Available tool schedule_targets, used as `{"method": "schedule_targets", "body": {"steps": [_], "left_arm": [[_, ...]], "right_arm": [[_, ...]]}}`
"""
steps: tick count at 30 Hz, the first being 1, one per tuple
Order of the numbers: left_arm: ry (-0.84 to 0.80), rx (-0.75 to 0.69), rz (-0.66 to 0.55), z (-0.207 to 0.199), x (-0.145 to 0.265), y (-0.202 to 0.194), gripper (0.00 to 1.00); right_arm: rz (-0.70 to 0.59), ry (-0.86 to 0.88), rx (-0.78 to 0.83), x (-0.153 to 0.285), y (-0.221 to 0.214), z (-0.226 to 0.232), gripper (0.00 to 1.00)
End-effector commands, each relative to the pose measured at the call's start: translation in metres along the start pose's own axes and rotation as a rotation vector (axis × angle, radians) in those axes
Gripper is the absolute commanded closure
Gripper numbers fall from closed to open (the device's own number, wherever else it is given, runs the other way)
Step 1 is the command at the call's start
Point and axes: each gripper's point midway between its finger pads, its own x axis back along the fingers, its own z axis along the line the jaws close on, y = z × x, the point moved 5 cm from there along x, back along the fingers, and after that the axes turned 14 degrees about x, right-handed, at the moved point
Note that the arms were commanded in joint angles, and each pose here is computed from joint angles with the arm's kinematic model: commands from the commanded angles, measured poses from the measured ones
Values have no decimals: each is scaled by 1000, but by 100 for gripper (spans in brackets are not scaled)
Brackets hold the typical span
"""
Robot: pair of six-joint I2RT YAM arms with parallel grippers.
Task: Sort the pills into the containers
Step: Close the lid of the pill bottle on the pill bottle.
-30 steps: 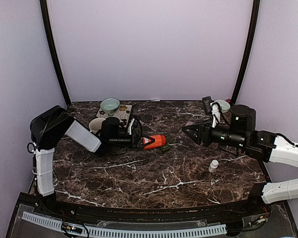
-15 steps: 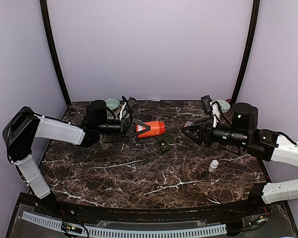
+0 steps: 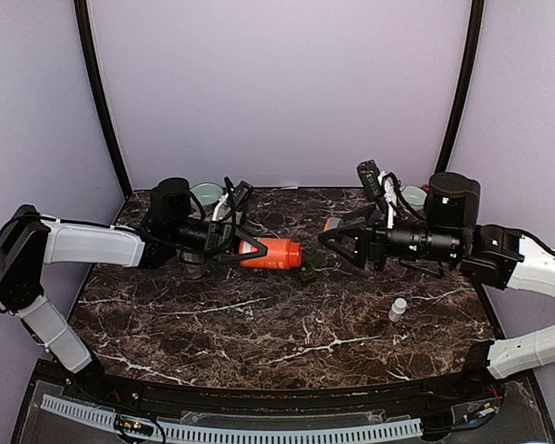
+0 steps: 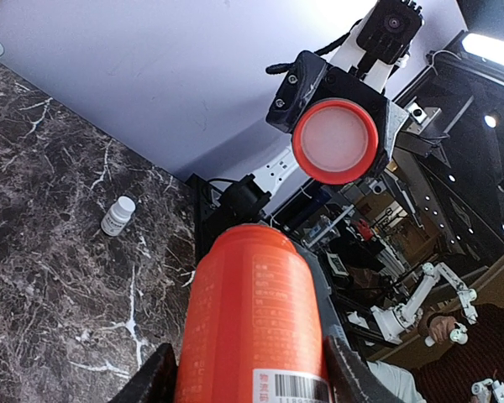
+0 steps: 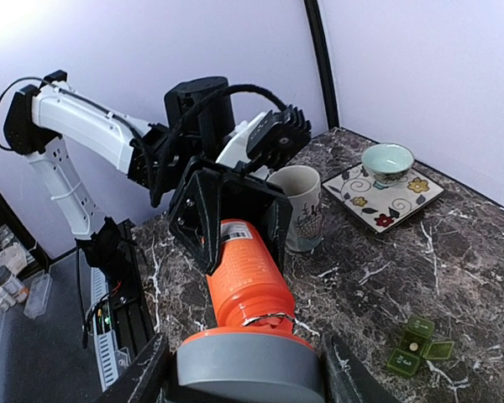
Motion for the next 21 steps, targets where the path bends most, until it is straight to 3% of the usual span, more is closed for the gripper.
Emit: {"method": "schedule_targets", "body": {"steps": [1,21], "left_arm": [[-95,-72,41,-35,5,6,100],[-203,-40,63,-43,12,9,100]], "right_arm": [[-7,47,51,-5,13,15,81],[35,119,94,-31,15,30,79]]}}
